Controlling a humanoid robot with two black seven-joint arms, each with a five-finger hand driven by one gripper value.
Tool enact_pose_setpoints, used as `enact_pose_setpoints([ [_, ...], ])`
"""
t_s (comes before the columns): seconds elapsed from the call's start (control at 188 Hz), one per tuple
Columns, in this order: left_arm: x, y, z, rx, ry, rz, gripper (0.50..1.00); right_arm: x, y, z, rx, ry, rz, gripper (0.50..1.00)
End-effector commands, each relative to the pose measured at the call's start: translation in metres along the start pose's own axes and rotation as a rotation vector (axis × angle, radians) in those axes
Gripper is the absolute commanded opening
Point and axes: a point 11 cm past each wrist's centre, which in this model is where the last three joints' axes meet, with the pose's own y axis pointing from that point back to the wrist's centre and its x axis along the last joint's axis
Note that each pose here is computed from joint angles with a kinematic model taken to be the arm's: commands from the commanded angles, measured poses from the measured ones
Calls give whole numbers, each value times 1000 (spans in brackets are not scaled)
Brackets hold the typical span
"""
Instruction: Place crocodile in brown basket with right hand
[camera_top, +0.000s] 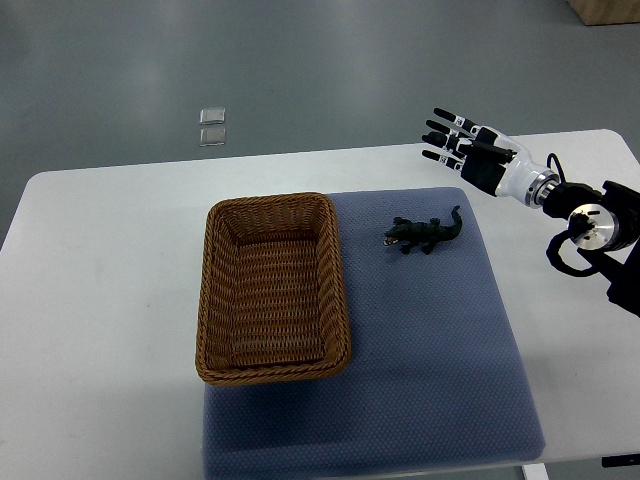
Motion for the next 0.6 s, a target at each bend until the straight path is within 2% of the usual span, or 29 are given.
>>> enact_pose_setpoints([
  [0.0, 0, 0, 1, -1, 0, -1, 1000, -1, 0, -2, 8, 47, -9, 928],
  [0.32, 0, 0, 1, -1, 2, -1, 1000, -12, -5, -12, 27, 204, -64, 928],
  [0.597, 0, 0, 1, -1, 2, -1, 1000, -23, -9, -8, -51, 424, -126, 926],
])
